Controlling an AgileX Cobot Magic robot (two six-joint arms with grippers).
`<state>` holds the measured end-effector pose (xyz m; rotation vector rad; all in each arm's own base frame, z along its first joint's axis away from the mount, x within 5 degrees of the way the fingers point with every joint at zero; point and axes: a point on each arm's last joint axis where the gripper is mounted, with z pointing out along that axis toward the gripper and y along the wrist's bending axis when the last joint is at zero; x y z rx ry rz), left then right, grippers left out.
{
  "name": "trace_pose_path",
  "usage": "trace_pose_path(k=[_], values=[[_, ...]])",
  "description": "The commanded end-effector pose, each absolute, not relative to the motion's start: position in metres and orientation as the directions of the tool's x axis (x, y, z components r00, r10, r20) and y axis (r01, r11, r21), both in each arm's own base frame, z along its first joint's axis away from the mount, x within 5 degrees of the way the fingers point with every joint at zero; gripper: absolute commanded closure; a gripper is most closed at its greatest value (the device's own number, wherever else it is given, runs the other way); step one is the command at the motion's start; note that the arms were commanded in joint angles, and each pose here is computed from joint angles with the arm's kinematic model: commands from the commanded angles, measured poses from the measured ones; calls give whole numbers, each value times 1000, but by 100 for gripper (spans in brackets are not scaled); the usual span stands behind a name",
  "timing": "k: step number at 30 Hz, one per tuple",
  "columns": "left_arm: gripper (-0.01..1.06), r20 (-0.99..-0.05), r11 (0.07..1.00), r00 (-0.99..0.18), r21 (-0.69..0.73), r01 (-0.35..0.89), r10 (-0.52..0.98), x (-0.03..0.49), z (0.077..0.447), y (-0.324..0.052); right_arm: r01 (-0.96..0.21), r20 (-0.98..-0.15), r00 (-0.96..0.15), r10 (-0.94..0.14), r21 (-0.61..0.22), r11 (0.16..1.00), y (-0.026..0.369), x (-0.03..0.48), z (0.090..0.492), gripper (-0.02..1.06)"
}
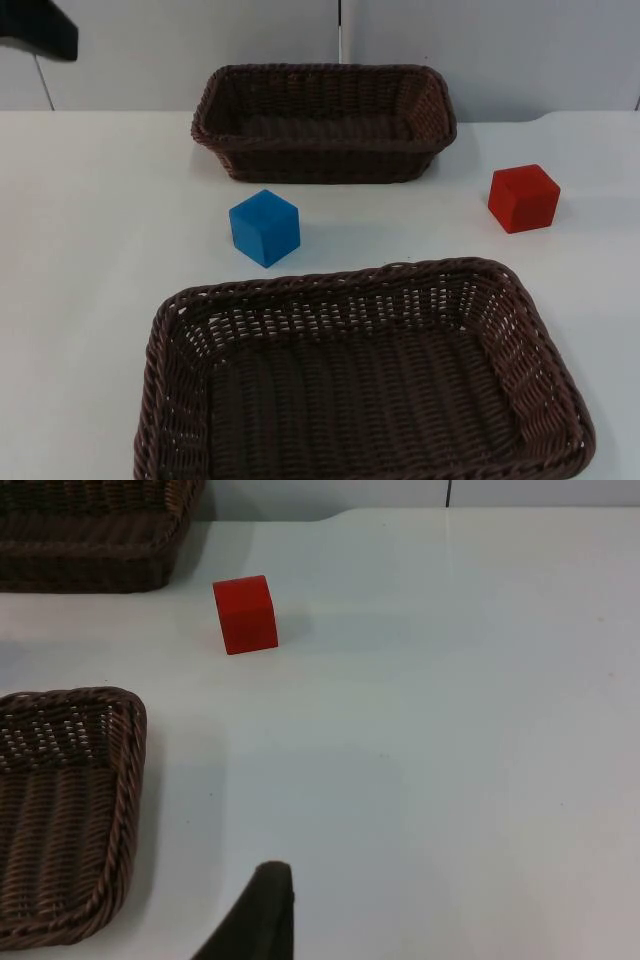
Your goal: Pick up one cube with the left hand and place it into the upper basket. Pick up one cube with the right hand and place it into the lower basket.
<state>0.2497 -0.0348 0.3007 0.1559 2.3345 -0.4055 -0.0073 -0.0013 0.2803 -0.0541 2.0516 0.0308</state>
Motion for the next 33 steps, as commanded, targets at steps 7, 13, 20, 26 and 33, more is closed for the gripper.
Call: trace_pose_path(k=[7,13,20,26,33], values=[[0,-663,904,-735,-215,370,143,289,294,-76,-44,-889,-457,-24,-5,999,-1,-7,280,-1],[0,-626,886,-753,-208,414,205,309,277,-96,-44,-889,-457,-24,-5,999,-1,-7,280,-1],[0,-572,883,-776,-179,434,265,329,251,-112,-42,-889,-456,-26,-7,999,-2,-7,280,-1],[0,-536,876,-779,-138,463,327,351,227,-122,-42,-889,-456,-26,-7,999,-2,-7,280,-1],[0,-495,875,-800,-147,462,339,375,201,-130,-42,-889,-456,-26,-7,999,-2,-7,280,-1]])
